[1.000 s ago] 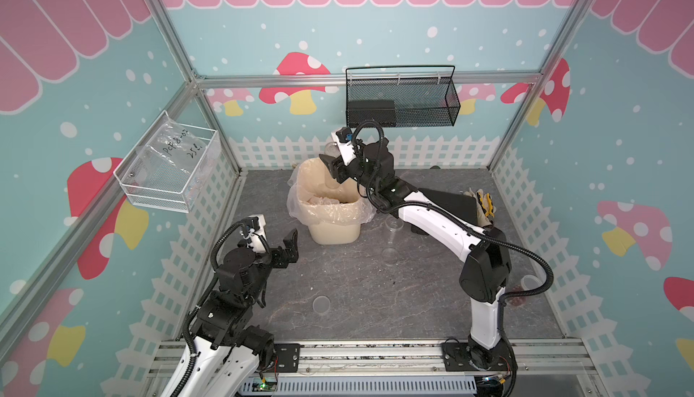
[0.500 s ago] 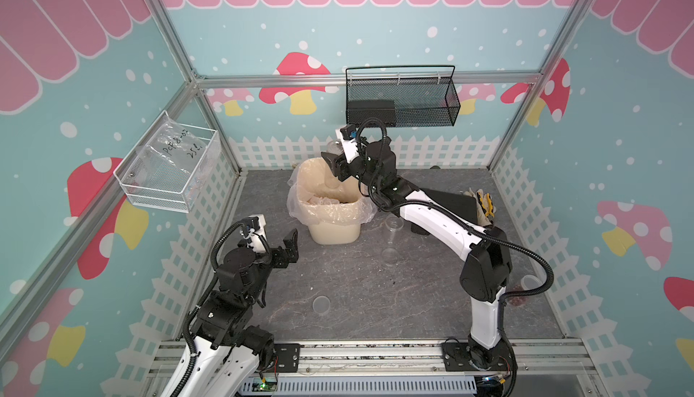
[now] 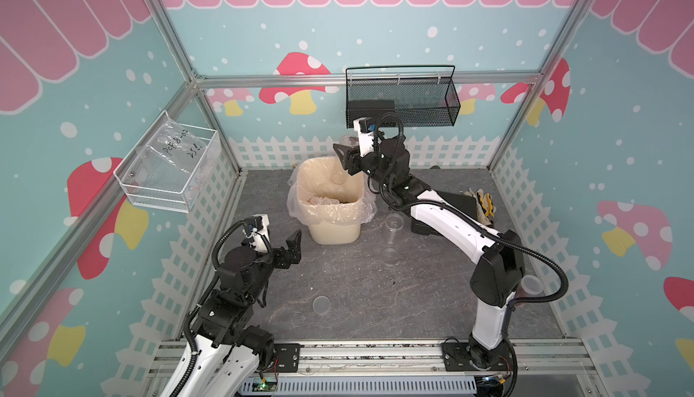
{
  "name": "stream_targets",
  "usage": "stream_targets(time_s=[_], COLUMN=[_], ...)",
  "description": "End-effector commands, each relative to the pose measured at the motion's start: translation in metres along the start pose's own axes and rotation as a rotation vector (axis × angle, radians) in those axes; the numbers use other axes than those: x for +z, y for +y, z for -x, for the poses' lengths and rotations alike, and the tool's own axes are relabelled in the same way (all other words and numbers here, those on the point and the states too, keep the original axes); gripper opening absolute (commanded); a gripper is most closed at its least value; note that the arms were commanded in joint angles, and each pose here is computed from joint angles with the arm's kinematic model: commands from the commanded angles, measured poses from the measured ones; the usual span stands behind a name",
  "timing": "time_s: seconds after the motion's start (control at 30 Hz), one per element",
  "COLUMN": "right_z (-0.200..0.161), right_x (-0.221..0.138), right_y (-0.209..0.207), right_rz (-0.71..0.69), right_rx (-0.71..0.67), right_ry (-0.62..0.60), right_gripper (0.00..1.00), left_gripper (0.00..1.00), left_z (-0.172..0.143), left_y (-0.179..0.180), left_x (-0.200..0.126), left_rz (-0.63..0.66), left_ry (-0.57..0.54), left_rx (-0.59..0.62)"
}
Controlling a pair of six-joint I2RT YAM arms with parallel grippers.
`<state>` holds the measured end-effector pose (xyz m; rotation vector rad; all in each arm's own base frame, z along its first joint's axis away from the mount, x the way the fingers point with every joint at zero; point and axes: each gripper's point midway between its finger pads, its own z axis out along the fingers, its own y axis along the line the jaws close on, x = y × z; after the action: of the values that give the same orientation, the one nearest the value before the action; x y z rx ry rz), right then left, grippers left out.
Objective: Empty the moldy dried flower tea in the jars
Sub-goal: Pour the moldy dried flower tea into the trash bin.
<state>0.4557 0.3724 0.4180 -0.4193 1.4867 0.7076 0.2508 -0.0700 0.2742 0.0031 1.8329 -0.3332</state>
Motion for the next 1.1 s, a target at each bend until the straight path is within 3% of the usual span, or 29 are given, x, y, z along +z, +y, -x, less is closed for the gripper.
stream_targets(time_s=[0.0, 0.27, 0.47, 0.87, 1.07], right_z=[0.074, 0.101, 0.094, 0.061, 0.04], right_x=[-0.038, -0.118, -0.169, -0.218, -0.231], right_y=[0.006, -0.006, -0.007, 0.005, -0.002], right_rz=[0.01, 0.048, 0.123, 0.293, 0.302], right_rx=[0.143, 0.494, 0.706, 0.97, 1.093], right_ry=[-0.227, -0.459, -0.518, -0.489, -0.495], right_gripper=[0.0, 0.0, 0.0, 0.0, 0.0], left_gripper=[0.99, 0.99, 0.92, 0.66, 0.6], left_z=[0.011, 0.072, 0.109, 0.117, 0.113], left_y=[-0.02, -0.07, -0.1, -0.145, -0.15], left_x=[-0.003, -0.03, -0.051, -0.041, -0.039], left_rz=[-0.11, -0.354, -0.512, -0.763, -0.778], left_ry=[-0.016, -0.077, -0.085, 0.11, 0.12], left_rx=[-0.01, -0.146, -0.255, -0.483, -0.524])
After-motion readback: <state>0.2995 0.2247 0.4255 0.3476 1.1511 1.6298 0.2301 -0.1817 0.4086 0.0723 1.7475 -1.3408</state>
